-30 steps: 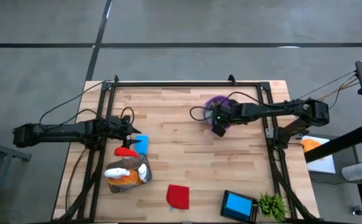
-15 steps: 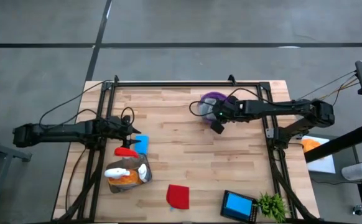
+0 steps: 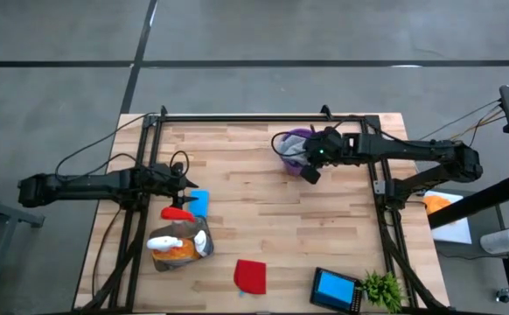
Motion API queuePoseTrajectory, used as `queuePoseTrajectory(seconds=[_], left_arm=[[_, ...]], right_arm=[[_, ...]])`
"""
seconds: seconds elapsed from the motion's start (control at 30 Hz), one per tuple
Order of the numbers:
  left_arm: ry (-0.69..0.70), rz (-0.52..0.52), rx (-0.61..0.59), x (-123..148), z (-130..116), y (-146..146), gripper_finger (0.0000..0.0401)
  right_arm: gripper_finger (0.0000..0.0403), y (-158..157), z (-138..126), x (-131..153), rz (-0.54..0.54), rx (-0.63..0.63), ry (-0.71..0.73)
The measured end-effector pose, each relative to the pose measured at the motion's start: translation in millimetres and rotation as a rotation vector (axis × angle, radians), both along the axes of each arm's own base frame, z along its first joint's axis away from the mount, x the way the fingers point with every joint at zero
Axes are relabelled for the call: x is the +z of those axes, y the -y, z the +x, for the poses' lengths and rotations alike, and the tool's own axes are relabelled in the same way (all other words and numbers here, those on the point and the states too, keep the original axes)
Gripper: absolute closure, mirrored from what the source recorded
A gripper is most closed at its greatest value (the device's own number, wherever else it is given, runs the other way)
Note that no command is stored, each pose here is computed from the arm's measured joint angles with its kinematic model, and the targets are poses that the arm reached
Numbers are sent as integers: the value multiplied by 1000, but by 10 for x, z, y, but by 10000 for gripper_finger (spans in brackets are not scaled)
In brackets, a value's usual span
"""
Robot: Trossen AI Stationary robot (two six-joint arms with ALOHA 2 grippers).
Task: Pick & Place Kitchen Items
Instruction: Put the gray microfiber towel into the purple bucket
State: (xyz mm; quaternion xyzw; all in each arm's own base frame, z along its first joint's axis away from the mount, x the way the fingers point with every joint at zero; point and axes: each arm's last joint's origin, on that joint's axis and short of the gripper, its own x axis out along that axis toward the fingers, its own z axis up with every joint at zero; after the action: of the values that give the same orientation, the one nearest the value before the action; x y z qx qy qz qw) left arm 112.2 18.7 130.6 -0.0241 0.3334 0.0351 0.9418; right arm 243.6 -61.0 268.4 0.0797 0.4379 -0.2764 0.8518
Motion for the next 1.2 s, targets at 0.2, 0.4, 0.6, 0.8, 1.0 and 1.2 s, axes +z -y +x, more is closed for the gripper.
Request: queuePoseTrajectory(seconds=[0.2, 0.4, 0.6, 0.8, 1.0, 1.2], left_arm=[[-2, 0, 0, -1, -1, 0, 187], [-2, 0, 1, -2, -2, -1, 187], [-3, 0, 1, -2, -2, -1, 187], [-3, -1, 1, -2, -2, -1, 187], [-2, 0, 1, -2, -2, -1, 187], [-3, 0, 0, -2, -2, 0, 187]], right_arm=[[385, -12, 28, 99, 15, 86, 24], [382, 4, 29, 39, 10, 84, -16], [294, 32, 42, -14, -34, 38, -61], [155, 35, 47, -21, -49, 40, -71], [77, 24, -1, 41, -57, 46, -64], [67, -4, -10, 143, -70, 57, -21]])
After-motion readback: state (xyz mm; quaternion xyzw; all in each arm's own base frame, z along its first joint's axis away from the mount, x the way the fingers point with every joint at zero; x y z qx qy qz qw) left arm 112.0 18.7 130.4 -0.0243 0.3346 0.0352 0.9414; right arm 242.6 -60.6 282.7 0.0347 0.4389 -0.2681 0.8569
